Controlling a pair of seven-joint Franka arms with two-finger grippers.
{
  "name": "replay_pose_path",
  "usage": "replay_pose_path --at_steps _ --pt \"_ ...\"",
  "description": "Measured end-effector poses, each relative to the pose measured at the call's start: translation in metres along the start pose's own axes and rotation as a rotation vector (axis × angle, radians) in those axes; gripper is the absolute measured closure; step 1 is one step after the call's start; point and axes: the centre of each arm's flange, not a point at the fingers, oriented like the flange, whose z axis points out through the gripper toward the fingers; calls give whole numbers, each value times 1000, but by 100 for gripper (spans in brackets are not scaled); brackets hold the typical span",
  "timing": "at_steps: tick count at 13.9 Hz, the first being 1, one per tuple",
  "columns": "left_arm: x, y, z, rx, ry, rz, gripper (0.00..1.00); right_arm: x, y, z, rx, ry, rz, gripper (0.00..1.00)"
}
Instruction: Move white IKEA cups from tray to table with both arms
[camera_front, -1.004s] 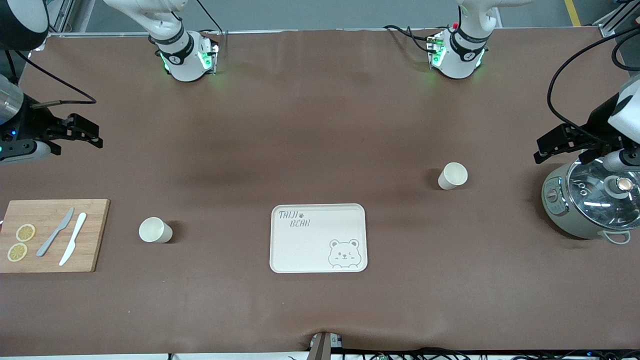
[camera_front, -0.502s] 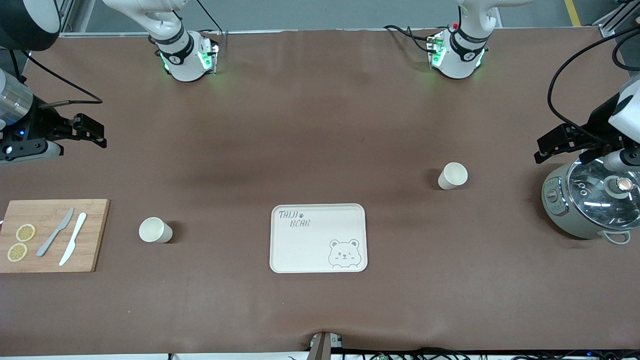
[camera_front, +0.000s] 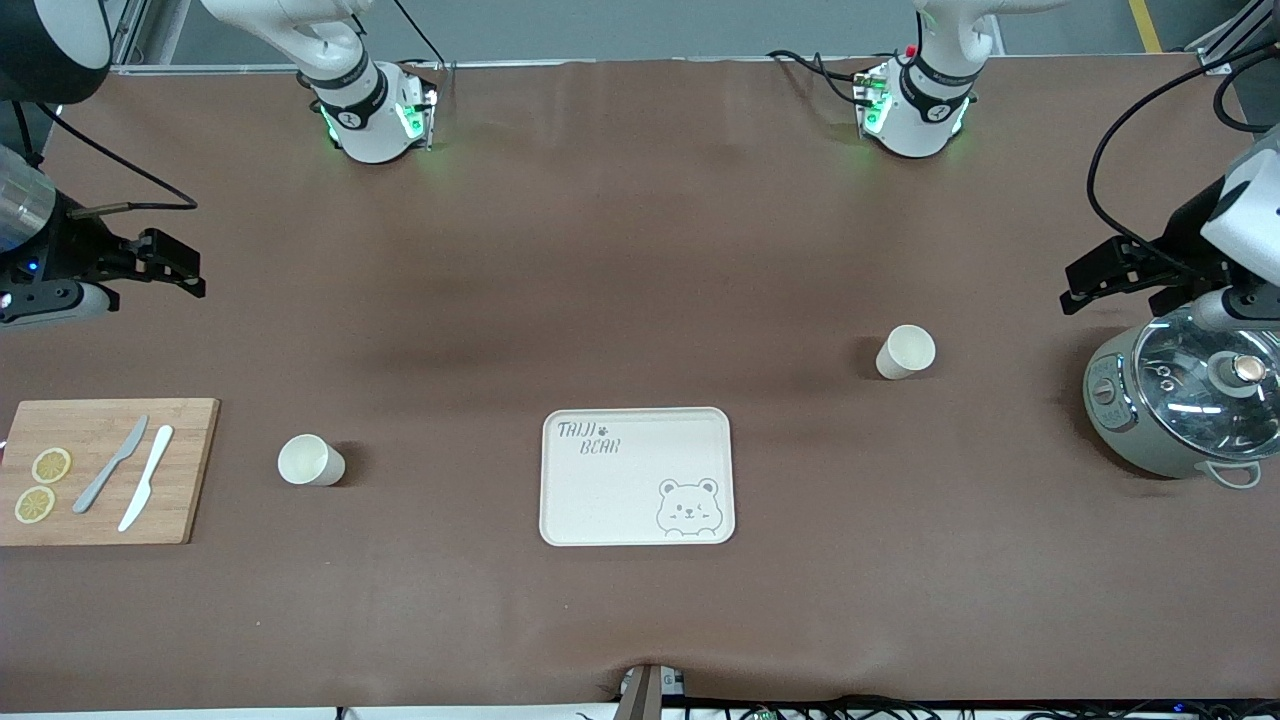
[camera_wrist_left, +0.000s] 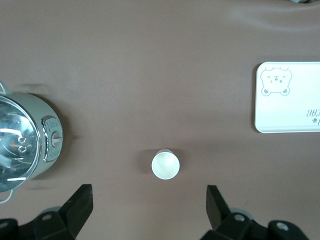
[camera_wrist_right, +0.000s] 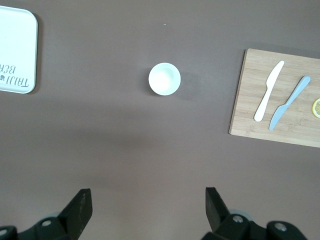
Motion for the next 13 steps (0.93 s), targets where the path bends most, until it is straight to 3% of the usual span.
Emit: replay_pose_path --at_steps 7,13 --pt "-6 -4 12 5 -30 55 0 1 -4 0 0 1 -7 0" --pt "-8 -12 28 78 -62 110 0 3 2 -18 -10 46 9 0"
